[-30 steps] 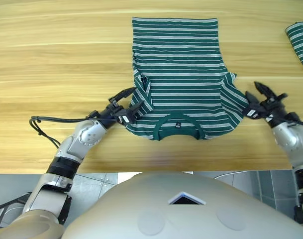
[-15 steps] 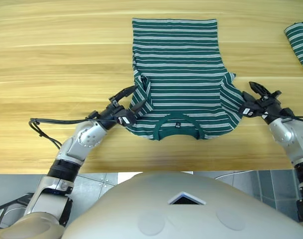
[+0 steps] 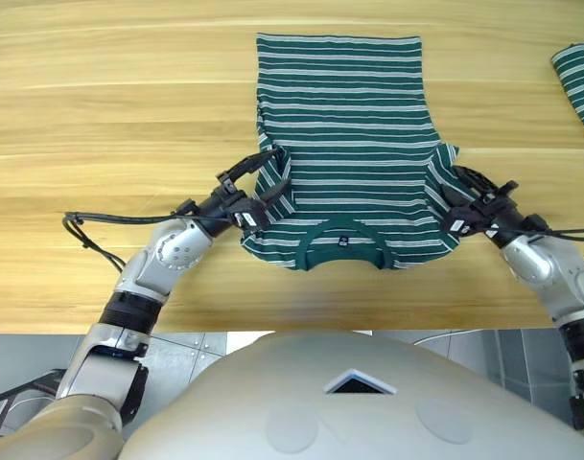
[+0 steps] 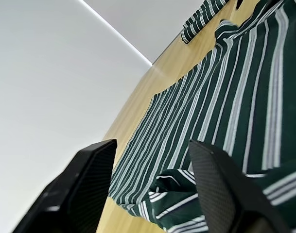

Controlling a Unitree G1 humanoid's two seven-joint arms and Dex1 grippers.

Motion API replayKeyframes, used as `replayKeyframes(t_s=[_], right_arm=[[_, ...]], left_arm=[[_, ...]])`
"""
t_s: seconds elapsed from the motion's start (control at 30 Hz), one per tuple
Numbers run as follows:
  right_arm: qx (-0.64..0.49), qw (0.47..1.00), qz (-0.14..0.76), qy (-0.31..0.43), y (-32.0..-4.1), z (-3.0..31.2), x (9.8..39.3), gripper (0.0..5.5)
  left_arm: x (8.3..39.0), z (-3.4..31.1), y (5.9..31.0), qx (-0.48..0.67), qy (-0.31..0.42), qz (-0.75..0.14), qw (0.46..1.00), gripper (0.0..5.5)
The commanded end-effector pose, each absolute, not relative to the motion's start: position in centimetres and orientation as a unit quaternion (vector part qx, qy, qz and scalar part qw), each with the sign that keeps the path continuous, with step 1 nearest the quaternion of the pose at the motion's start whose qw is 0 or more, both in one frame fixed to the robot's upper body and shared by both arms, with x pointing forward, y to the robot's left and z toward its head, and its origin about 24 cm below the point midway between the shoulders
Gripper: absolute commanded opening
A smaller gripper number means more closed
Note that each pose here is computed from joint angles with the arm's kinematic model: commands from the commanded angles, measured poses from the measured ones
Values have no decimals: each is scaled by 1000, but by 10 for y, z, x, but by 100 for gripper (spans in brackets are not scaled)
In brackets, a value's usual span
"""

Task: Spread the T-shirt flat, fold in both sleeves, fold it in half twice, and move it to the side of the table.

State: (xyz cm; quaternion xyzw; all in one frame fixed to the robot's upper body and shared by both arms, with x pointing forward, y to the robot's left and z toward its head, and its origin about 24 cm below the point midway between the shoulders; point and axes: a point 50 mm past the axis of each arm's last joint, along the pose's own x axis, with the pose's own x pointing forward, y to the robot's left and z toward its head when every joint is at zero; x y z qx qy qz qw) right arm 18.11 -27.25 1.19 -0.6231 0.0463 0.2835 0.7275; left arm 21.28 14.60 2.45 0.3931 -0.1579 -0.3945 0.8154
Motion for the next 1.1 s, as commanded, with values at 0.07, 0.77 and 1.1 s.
replayKeyframes(t_s=[0.07,0.77,1.1], right_arm=[[-627,710,303,104,-276,-9,162,214],[-484,765,421,52,-235,22,132,214],[-507,731,442,113,-239,1,130,214]], left_arm=[[221,27,145,394,-166,-405,808,274],[237,36,145,401,-185,-395,806,274],[237,37,153,411,-178,-390,805,274]])
